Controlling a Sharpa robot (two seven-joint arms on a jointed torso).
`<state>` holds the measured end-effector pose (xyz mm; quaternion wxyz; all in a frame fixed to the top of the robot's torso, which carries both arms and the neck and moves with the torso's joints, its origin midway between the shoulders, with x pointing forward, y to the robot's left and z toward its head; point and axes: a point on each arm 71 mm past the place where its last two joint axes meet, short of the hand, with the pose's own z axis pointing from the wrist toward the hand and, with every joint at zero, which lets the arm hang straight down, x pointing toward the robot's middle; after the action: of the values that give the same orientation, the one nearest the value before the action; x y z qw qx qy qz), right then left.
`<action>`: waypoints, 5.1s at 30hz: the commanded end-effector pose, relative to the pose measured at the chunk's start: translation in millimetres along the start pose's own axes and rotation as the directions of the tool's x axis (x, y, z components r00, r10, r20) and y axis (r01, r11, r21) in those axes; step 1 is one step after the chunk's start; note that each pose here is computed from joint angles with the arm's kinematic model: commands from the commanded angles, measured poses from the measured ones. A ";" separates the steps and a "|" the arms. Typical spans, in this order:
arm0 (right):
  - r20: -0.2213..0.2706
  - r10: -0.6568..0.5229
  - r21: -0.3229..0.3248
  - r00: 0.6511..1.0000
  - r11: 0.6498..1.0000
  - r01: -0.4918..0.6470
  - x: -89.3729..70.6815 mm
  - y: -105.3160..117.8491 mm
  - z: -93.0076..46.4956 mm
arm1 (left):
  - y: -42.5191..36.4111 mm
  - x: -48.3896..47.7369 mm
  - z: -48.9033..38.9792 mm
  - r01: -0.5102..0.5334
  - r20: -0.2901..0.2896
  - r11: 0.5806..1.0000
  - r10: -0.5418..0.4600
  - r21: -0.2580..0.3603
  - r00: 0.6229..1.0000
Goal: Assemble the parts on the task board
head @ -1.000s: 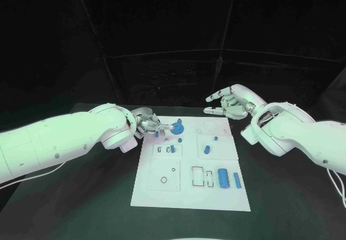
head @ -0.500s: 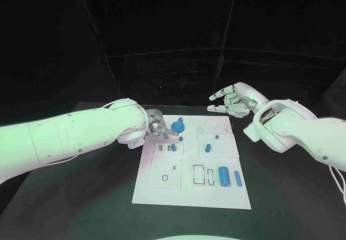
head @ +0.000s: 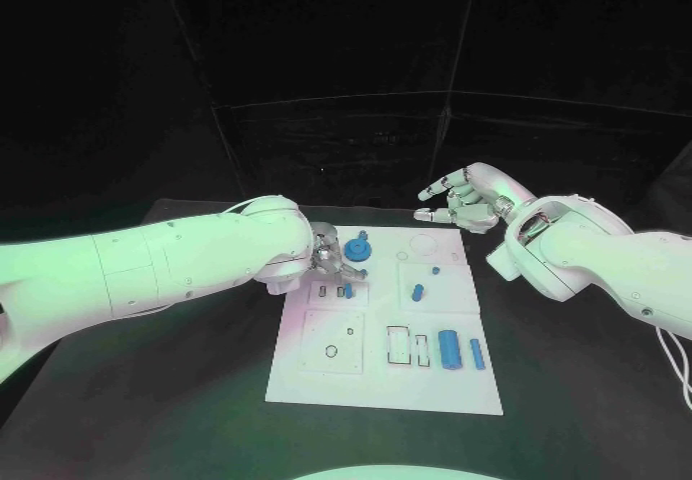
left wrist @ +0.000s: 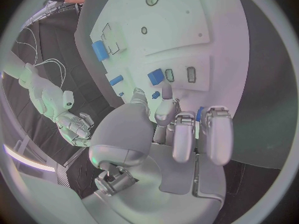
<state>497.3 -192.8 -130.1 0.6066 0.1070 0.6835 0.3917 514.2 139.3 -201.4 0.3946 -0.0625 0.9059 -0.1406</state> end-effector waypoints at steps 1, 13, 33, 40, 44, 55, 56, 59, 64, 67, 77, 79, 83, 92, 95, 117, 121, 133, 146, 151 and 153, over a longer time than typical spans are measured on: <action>-0.008 -0.008 -0.002 1.000 1.000 0.008 0.0 1.6 0.9 | -1.1 1.0 0.5 -0.034 -0.028 0.999 0.034 -0.011 0.999; -0.006 -0.009 0.001 1.000 1.000 0.009 -0.2 0.7 2.0 | -3.7 3.6 2.0 -0.058 -0.058 0.998 0.057 -0.013 0.997; -0.010 -0.009 0.001 1.000 1.000 0.009 1.3 1.4 3.7 | -9.9 6.6 3.9 -0.081 -0.088 0.997 0.080 -0.006 0.993; -0.012 -0.009 0.002 1.000 1.000 0.009 1.7 1.4 4.0 | -10.6 6.8 4.1 -0.083 -0.090 0.997 0.082 -0.006 0.993; -0.015 -0.009 0.003 1.000 1.000 0.009 1.9 1.3 4.3 | -10.8 6.3 4.4 -0.080 -0.085 0.997 0.079 -0.006 0.993; -0.024 -0.010 0.006 1.000 1.000 0.010 3.2 1.4 5.4 | -12.2 6.6 4.5 -0.066 -0.084 0.998 0.066 -0.001 0.994; -0.025 -0.010 0.006 1.000 1.000 0.010 3.4 1.4 5.5 | -12.2 6.7 4.4 -0.065 -0.085 0.998 0.065 -0.001 0.994; -0.029 -0.010 0.007 1.000 1.000 0.010 3.8 1.4 5.9 | -11.7 6.9 4.3 -0.060 -0.090 0.998 0.060 -0.001 0.994; -0.033 -0.011 0.009 0.999 1.000 0.011 4.2 1.0 6.2 | -9.7 7.2 3.6 -0.041 -0.097 0.999 0.041 -0.001 0.994; -0.036 -0.011 0.011 0.999 1.000 0.011 4.3 0.7 6.3 | -7.6 6.9 2.8 -0.025 -0.097 1.000 0.025 -0.001 0.995; -0.032 -0.012 0.013 0.999 1.000 0.013 3.3 -0.7 6.8 | 2.7 2.1 -4.8 0.118 -0.007 0.993 -0.118 0.019 0.993; -0.032 -0.013 0.014 0.999 1.000 0.013 3.3 -1.1 7.1 | 4.8 1.4 -7.1 0.142 0.017 0.990 -0.142 0.023 0.990; -0.033 -0.013 0.016 0.999 1.000 0.014 3.2 -1.6 7.2 | 8.8 0.7 -11.6 0.182 0.061 0.983 -0.184 0.032 0.981; -0.037 -0.015 0.022 0.999 1.000 0.016 2.4 -3.2 6.6 | 14.8 6.0 -14.3 0.174 0.118 0.983 -0.179 0.051 0.977; -0.039 -0.015 0.023 0.999 1.000 0.016 2.3 -3.5 6.4 | 17.4 9.5 -13.6 0.147 0.135 0.988 -0.153 0.050 0.979; -0.043 -0.016 0.025 0.999 1.000 0.017 2.8 -3.8 6.7 | 22.9 27.3 -12.1 0.010 0.144 1.000 -0.015 0.029 0.990; -0.044 -0.016 0.024 0.999 1.000 0.017 2.9 -3.7 6.9 | 23.2 30.1 -10.7 0.007 0.136 1.000 -0.011 0.026 0.991; -0.046 -0.015 0.024 0.999 1.000 0.017 3.4 -3.4 7.3 | 23.8 35.3 -8.4 0.000 0.118 1.000 -0.003 0.021 0.993; -0.053 -0.016 0.026 0.998 1.000 0.017 4.2 -3.6 8.0 | 25.0 40.2 -9.5 -0.028 0.072 1.000 0.027 0.010 0.997; -0.056 -0.016 0.027 0.998 0.999 0.018 4.6 -3.7 8.1 | 26.0 39.7 -9.8 -0.023 0.077 1.000 0.022 0.008 0.997; -0.058 -0.016 0.028 0.998 0.999 0.018 4.7 -3.7 8.1 | 26.9 39.2 -9.9 -0.019 0.082 1.000 0.019 0.007 0.996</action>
<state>504.8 -190.2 -136.7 0.5904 0.1027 0.7052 0.3789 483.2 157.0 -225.4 0.4452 -0.0654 0.8807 -0.1480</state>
